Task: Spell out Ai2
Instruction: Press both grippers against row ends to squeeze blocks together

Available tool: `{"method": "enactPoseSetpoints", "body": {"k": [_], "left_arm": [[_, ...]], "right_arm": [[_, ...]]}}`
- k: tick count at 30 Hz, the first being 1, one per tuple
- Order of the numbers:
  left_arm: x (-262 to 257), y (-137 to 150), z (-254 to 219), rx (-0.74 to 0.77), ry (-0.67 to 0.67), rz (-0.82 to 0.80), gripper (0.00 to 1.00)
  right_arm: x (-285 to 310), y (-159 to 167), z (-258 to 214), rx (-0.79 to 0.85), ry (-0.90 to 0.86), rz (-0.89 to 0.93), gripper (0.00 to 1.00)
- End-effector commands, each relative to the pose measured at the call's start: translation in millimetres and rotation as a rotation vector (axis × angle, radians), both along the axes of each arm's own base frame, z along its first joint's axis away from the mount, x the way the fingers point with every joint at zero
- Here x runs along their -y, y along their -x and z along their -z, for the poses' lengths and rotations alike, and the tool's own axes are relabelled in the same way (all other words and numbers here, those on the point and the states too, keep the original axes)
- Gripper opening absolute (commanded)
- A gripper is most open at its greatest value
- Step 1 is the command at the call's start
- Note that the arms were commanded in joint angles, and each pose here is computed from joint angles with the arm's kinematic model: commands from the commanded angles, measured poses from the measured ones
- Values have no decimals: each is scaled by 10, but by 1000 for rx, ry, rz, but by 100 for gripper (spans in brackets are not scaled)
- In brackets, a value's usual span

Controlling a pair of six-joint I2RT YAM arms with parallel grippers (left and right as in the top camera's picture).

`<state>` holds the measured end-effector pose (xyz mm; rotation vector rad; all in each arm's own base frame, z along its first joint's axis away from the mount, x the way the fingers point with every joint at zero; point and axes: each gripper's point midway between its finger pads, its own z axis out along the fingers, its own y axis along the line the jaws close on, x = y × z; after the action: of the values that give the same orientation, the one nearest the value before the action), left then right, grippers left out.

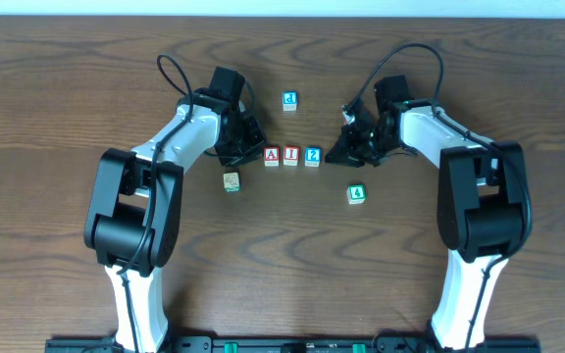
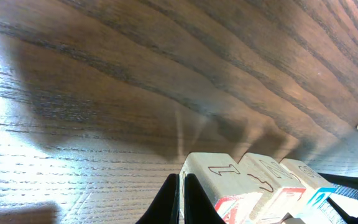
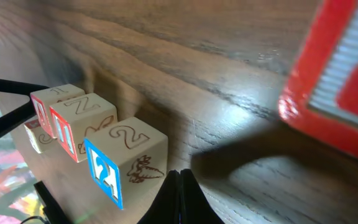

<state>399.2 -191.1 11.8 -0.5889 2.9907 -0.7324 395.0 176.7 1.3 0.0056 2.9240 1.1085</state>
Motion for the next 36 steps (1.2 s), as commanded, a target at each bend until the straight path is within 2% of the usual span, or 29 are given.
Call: {"method": "enactPoseSetpoints", "body": {"k": [1, 36], "left_arm": [[-3, 27, 32, -20, 1, -12, 6], [51, 53, 29, -36, 8, -29, 6]], "right_arm": [[-133, 62, 23, -14, -15, -23, 2], [-372, 16, -14, 28, -37, -40, 2]]}}
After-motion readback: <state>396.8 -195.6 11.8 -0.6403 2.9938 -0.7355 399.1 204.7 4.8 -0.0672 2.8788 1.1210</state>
